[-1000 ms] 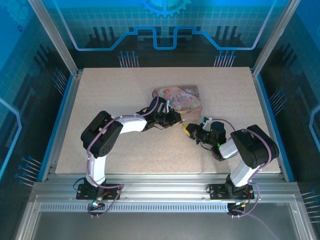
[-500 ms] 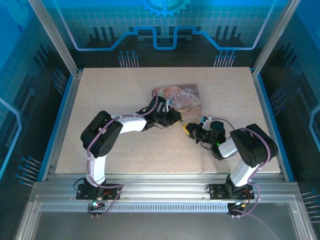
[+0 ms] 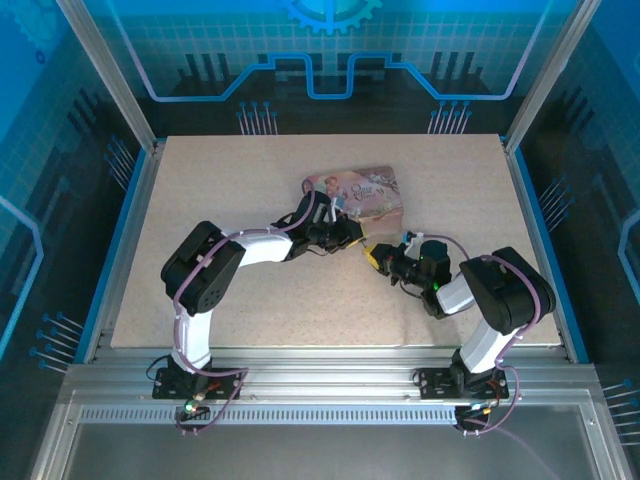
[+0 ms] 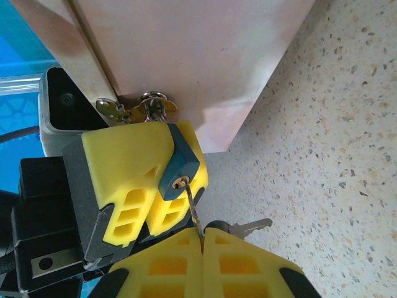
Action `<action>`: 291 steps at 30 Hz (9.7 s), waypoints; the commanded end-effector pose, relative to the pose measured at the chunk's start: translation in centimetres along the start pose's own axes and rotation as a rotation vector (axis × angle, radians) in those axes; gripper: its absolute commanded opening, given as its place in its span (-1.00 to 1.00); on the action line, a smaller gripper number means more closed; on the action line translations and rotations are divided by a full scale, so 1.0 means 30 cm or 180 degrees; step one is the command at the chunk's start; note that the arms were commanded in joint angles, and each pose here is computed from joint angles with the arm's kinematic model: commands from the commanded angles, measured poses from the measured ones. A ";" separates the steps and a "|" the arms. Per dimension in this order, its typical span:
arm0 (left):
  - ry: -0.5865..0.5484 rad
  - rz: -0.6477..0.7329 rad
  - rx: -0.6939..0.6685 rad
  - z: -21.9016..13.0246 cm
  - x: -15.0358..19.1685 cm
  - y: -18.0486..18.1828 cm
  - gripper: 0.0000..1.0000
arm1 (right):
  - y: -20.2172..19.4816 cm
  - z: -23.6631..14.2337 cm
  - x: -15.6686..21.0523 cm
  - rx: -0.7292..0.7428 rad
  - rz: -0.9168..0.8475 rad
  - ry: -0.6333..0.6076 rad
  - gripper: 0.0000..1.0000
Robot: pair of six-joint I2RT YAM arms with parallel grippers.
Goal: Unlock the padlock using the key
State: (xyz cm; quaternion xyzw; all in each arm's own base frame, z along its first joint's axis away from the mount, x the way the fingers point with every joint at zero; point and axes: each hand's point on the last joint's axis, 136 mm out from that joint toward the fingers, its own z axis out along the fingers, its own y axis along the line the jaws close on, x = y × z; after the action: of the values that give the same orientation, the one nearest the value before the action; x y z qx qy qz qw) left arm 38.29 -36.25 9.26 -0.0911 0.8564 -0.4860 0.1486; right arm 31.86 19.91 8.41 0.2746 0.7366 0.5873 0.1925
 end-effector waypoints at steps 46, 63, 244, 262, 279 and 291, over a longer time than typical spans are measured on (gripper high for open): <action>0.0119 -0.0020 0.0258 -0.030 0.013 -0.081 -0.80 | 0.020 -0.020 0.012 -0.0079 -0.0149 -0.0068 -1.00; 0.0136 -0.0053 0.0299 -0.023 0.013 -0.084 -0.80 | 0.055 0.024 -0.008 -0.0147 -0.0155 -0.0038 -1.00; 0.0458 0.0079 -0.0012 -0.067 0.079 -0.111 -0.81 | 0.066 0.072 0.047 0.2244 -0.3119 0.0613 -0.43; 0.0459 0.0089 -0.0025 -0.073 0.086 -0.103 -0.81 | 0.025 0.071 0.078 0.1928 -0.2790 0.0741 -0.97; 0.0459 0.0082 -0.0012 -0.074 0.078 -0.105 -0.82 | 0.063 0.022 0.046 0.2064 -0.2935 0.0532 -0.23; 0.0483 0.0077 0.0019 -0.077 0.083 -0.116 -0.82 | 0.089 0.065 0.029 0.2071 -0.3031 0.0476 -0.35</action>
State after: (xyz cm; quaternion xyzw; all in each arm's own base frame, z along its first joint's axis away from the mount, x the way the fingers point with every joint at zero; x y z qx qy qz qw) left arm 36.04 -35.48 9.36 -0.0717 0.8852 -0.4489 0.0993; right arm 31.28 21.66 9.12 -0.0816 0.9419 0.1971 0.2595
